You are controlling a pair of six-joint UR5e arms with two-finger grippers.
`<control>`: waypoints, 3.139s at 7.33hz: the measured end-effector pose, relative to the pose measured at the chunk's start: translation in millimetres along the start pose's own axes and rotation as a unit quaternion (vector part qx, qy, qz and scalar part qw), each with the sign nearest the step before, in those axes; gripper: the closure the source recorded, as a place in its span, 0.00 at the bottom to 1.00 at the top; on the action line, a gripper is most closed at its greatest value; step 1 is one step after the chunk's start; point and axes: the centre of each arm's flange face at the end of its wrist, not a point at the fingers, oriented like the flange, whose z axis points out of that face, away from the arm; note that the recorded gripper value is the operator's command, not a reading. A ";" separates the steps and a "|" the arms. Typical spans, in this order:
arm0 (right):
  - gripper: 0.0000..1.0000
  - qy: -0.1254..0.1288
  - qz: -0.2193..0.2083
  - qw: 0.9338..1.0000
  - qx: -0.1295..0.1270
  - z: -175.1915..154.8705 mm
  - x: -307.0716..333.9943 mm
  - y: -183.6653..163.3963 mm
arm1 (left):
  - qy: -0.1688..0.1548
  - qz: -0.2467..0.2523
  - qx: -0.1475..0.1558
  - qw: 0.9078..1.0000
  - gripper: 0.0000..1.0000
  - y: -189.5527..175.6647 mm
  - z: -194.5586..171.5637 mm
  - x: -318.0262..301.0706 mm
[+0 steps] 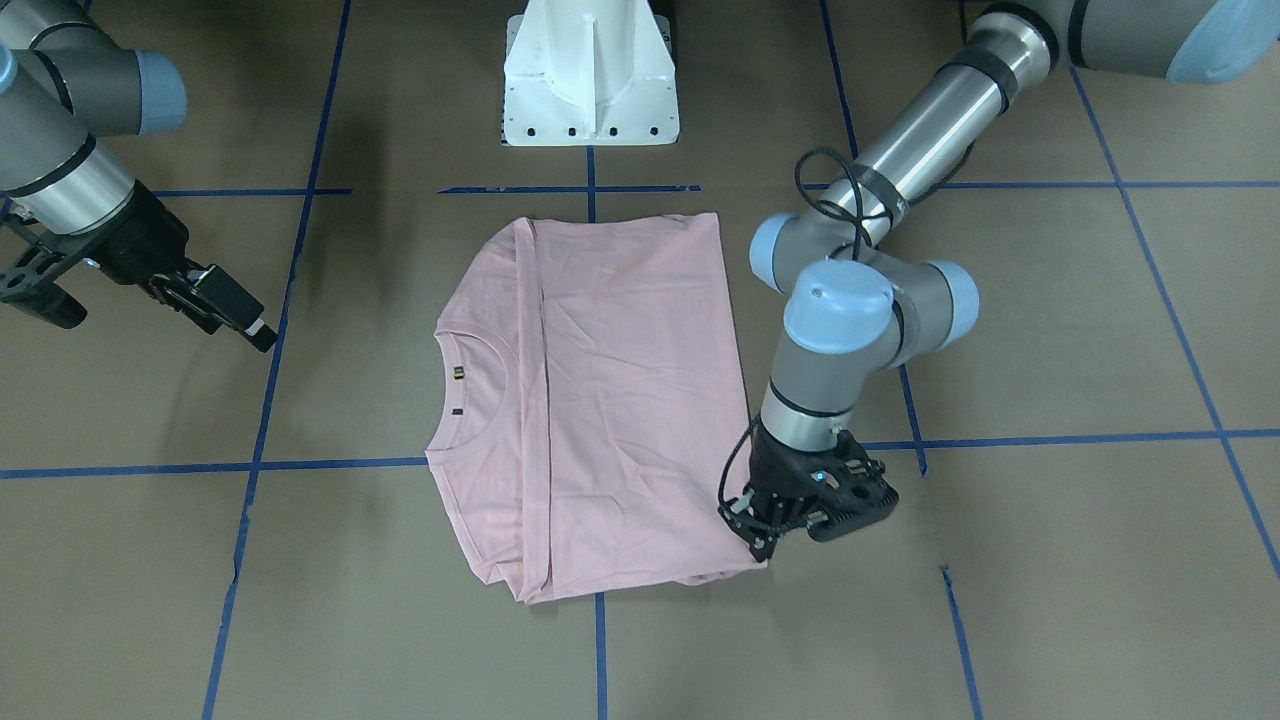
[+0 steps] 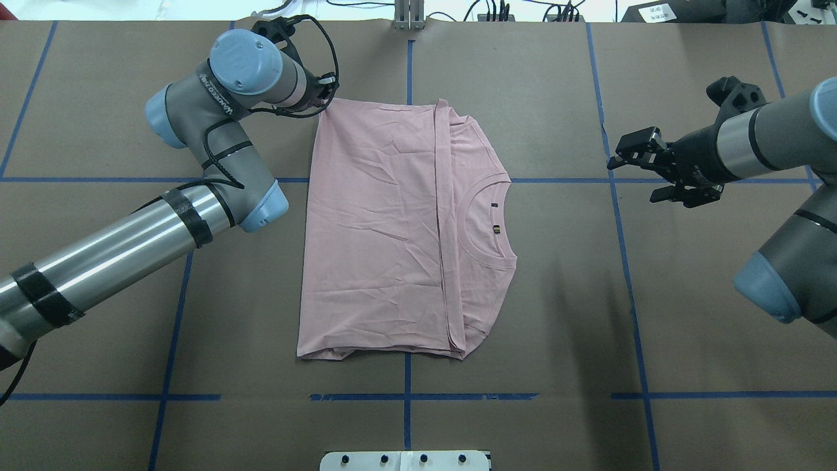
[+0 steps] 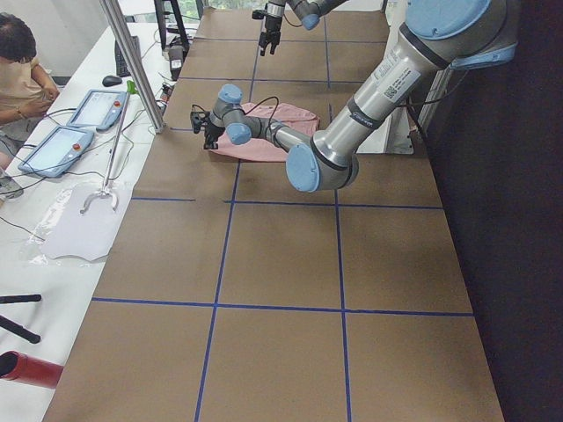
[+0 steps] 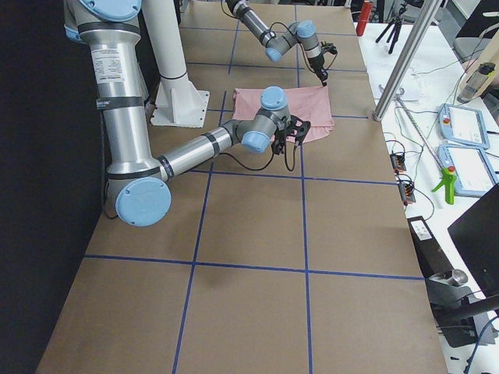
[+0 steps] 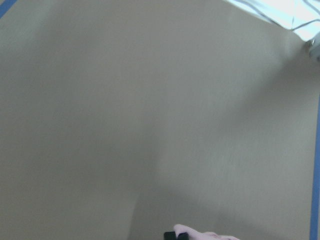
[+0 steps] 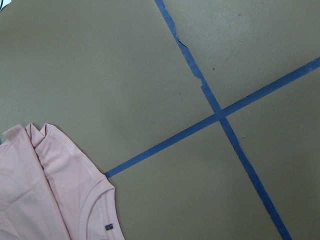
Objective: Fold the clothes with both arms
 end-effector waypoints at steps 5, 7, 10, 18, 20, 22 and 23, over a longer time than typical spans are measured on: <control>0.08 -0.013 0.056 0.998 -0.013 84.2 -57.2 167.7 | 0.089 -0.003 -0.053 0.995 0.57 22.7 -68.2 -43.3; 0.10 0.004 0.076 0.997 0.000 117.8 -80.4 257.3 | 0.089 -0.004 -0.061 0.994 0.57 25.9 -70.8 -51.7; 0.15 0.047 0.068 0.996 0.015 140.7 -91.8 320.9 | 0.089 -0.007 -0.064 0.994 0.57 28.7 -70.1 -52.7; 1.00 0.070 0.064 0.995 0.029 166.8 -85.1 328.5 | 0.089 -0.019 -0.065 0.994 0.57 30.4 -70.7 -50.8; 1.00 0.072 0.064 0.995 0.031 166.1 -85.4 328.0 | 0.089 -0.022 -0.066 0.994 0.56 30.9 -70.3 -51.0; 1.00 0.075 0.064 0.995 0.034 162.3 -88.1 326.0 | 0.088 -0.024 -0.067 0.994 0.56 32.9 -69.3 -51.3; 1.00 0.074 0.064 0.995 0.035 160.7 -89.4 325.1 | 0.087 -0.025 -0.067 0.994 0.57 33.3 -69.0 -51.6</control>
